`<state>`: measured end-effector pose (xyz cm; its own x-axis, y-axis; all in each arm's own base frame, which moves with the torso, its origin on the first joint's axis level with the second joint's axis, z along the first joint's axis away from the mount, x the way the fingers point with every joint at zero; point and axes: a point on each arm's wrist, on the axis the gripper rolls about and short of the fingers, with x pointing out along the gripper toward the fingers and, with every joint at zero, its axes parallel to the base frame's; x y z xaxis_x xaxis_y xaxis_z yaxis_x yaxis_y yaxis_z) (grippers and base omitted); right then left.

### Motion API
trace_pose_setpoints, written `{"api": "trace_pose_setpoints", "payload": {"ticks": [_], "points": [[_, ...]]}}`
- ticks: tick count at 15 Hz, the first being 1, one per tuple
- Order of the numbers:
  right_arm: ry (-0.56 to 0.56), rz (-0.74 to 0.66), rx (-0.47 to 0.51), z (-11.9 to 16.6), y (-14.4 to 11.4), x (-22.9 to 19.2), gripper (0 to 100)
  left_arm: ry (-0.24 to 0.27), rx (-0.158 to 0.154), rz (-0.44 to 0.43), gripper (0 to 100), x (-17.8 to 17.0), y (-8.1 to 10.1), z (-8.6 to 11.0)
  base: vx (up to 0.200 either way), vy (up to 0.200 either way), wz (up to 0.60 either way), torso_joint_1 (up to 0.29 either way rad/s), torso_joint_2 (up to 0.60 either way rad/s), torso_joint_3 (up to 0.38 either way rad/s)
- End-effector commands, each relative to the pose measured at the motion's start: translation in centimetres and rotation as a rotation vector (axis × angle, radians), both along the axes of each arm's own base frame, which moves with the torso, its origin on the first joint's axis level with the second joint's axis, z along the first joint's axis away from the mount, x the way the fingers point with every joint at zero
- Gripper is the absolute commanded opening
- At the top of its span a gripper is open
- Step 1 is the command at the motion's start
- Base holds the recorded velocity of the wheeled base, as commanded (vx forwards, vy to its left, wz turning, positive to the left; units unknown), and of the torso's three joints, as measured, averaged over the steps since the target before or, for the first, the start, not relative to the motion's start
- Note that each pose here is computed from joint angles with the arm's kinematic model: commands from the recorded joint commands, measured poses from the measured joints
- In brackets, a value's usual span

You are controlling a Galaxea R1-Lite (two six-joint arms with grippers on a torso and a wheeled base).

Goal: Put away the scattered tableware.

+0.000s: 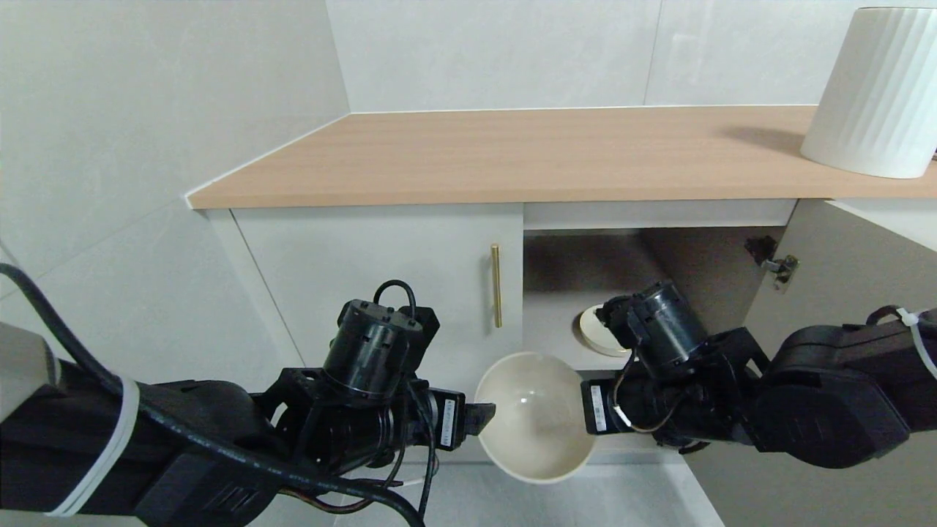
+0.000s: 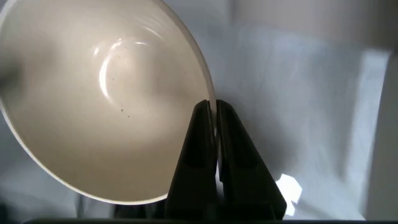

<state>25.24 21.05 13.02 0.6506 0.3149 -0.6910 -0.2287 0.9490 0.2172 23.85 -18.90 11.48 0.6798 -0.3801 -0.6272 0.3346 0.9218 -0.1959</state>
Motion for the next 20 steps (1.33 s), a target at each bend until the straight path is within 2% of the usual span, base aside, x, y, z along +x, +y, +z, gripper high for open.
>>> {"api": "trace_pose_setpoints", "payload": {"ticks": [1,3,10,13,20], "points": [[-0.003,-0.099,-0.027,-1.7,-1.6,1.4,0,-0.008,-0.007,0.0,100,-0.1,0.1,0.3,0.0,0.0,0.0,0.0,0.0,0.0],[-0.11,-0.235,0.01,-2.5,-3.5,4.5,0,-0.009,-0.01,0.001,100,-0.1,0.1,0.4,0.0,0.0,0.0,0.0,0.0,0.0],[-0.22,-0.448,0.036,-5.2,-7.8,10.8,0,-0.014,-0.014,0.003,100,-0.1,0.2,0.6,0.0,0.0,0.0,0.0,0.0,0.0],[-0.234,-0.5,0.041,-5.8,-9.2,12.9,0,-0.014,-0.014,0.003,100,-0.1,0.2,0.6,0.0,0.0,0.0,0.0,0.0,0.0],[-0.245,-0.561,0.048,-7.4,-10.4,16.5,0,-0.013,-0.013,0.003,100,-0.1,0.2,0.5,0.0,0.0,0.0,0.0,0.0,0.0]]}}
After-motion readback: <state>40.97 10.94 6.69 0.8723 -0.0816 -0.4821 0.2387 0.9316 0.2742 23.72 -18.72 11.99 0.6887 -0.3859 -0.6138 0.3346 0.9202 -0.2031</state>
